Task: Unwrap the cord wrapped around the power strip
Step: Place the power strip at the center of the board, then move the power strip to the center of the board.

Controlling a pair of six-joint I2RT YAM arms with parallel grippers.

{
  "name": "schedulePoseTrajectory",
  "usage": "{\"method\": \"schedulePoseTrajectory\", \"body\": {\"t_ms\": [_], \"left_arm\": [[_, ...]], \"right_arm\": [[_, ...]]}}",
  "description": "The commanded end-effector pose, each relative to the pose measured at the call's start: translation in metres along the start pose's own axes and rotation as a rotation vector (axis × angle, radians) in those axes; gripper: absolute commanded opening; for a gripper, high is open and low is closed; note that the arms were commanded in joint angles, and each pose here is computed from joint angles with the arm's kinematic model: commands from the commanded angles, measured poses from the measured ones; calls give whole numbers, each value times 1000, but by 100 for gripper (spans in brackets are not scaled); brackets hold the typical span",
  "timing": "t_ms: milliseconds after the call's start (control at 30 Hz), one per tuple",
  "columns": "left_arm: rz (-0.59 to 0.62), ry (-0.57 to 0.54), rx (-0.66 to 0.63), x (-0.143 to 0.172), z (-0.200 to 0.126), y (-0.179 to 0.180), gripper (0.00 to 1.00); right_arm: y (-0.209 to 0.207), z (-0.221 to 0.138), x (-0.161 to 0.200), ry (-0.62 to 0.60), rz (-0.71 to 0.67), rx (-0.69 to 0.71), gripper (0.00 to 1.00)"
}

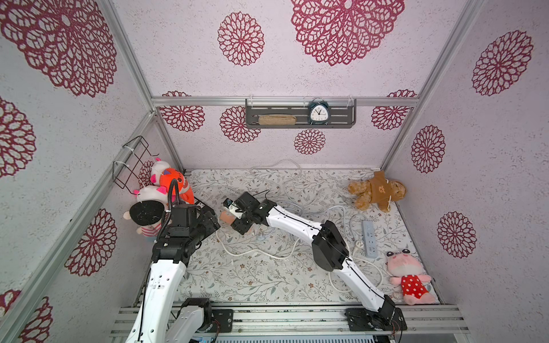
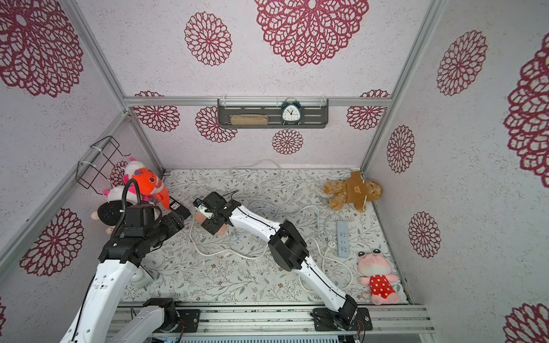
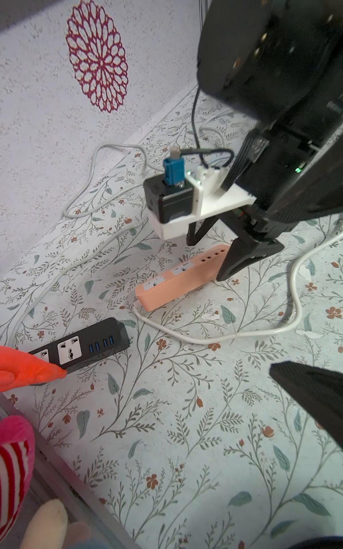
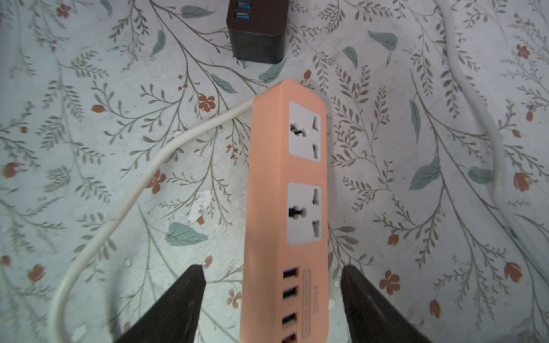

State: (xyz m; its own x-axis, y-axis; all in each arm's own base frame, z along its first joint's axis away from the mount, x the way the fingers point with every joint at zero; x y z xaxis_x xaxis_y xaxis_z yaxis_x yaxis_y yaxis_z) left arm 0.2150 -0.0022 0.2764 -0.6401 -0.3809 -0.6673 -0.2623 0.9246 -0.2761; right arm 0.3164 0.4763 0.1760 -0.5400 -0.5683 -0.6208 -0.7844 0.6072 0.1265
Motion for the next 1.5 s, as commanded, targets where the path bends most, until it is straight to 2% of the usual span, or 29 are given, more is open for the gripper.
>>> {"method": "schedulePoseTrajectory", "body": {"t_ms": [0,233,433,567,767,1100,1167,1267,1467], "left_arm": [[6,-40,19,-8,5,-3,73],[7,-58,28,-21,50,-20,47],[122,14,-16,-38,107,-52,38],[155,70,-60,-30,144,-52,35],[160,131,-81,-14,173,-47,33],[180,216,-101,8,200,-40,28],[191,235,-107,12,203,-39,23],[199,262,-114,18,204,-36,7],[201,303,-134,30,207,-30,0]], "right_arm": [[-5,-57,-19,-99,77,-91,70],[-48,-104,3,-153,233,-55,57],[-75,-137,20,-194,304,7,55],[-92,-154,35,-204,347,52,55],[-114,-176,52,-222,402,103,55],[-142,-202,80,-233,476,188,55],[-145,-203,84,-231,485,196,55],[-149,-206,89,-231,495,210,55],[-155,-210,93,-234,511,225,55]]}}
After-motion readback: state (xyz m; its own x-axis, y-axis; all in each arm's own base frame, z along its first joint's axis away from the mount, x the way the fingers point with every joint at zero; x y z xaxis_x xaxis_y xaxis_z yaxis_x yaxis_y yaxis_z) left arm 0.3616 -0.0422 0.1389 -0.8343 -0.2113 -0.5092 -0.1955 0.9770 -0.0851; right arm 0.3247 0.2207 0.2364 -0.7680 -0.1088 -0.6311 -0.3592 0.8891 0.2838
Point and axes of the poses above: each gripper's point midway between its finger pads, its own z axis out along the fingers, its own y axis along the line the jaws close on, x = y × z, the point moved 9 cm from there along -z, back along the fingers, and after that the axes turned 13 degrees about z, right-handed, at the moved point
